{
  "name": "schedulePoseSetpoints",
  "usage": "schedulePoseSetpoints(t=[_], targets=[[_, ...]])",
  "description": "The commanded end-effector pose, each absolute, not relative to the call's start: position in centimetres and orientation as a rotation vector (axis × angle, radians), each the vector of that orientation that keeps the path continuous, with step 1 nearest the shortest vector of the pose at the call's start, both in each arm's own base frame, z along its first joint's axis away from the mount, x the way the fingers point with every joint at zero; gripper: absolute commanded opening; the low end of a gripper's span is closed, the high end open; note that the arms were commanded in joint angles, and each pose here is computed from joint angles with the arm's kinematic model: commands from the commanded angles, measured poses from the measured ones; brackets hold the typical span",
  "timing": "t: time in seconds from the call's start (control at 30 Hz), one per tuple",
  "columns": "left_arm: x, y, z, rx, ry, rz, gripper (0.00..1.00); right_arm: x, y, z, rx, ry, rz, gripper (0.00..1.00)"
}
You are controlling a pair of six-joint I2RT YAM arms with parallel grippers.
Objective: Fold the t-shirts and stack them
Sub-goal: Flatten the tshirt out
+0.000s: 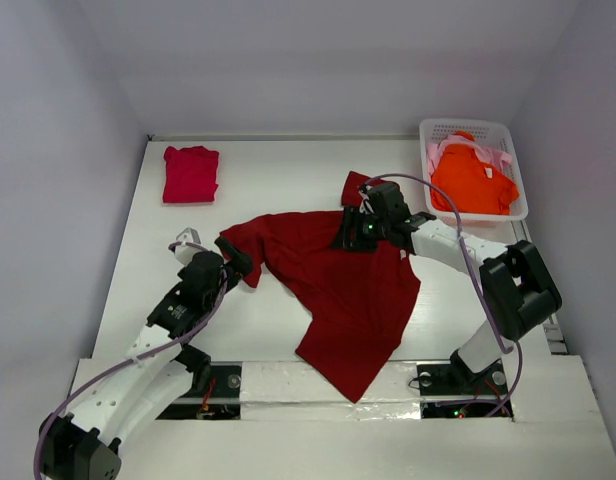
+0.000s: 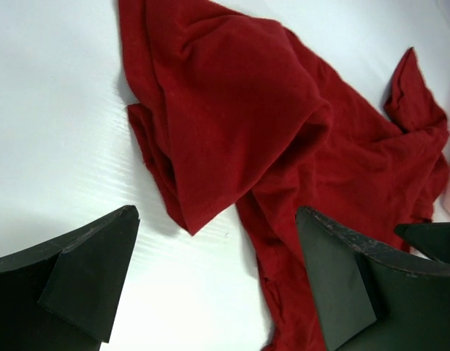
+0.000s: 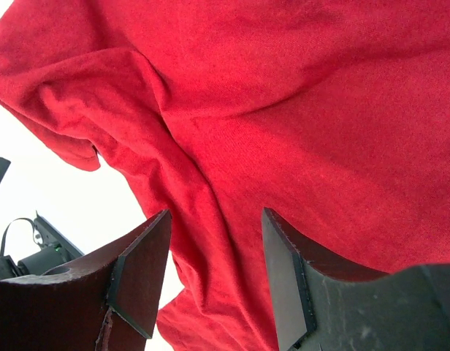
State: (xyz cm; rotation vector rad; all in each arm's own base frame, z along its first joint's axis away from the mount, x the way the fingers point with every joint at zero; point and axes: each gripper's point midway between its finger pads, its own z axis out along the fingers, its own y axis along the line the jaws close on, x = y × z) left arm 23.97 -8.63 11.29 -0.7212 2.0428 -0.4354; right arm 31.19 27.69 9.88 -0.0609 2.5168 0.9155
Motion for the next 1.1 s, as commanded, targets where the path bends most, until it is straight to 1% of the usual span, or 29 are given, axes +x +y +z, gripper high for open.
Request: schedulePoseSetpoints(t=[0.0,0.1,0.47,0.67,0.87,0.97,1.07], targets=[[24.9,-9.3,12.7,-0.748,1.968,-0.511,0.86,31.1,28.7,11.0,-0.086,2.464,0.965,0.58],[24.9,-9.6,11.3,-0.748,2.002,-0.509,0.84,31.0,28.7,11.0,-0.084,2.466,0.965,0.58],[25.0,-10.0,9.3,-0.777,2.018,-0.526,0.83,30.9,28.6,11.9,-0.083,2.451,0.972,0.58],[25.1,-10.3,8.4,-0.777,2.028,-0.536,0.75,30.7,29.0,11.8,-0.095,2.454,0.980,0.58],[25.4,-11.1,7.6,-0.767,2.052,-0.555,0.71,30.8,29.0,12.3,-0.099,2.446,0.980,0.58],[25.4,-11.2,7.3,-0.772,2.053,-0.565,0.68,30.8,29.0,12.5,-0.097,2.443,0.980,0.58],[25.5,-11.1,7.3,-0.776,2.035,-0.572,0.62,30.9,29.1,12.4,-0.098,2.451,0.978,0.58]])
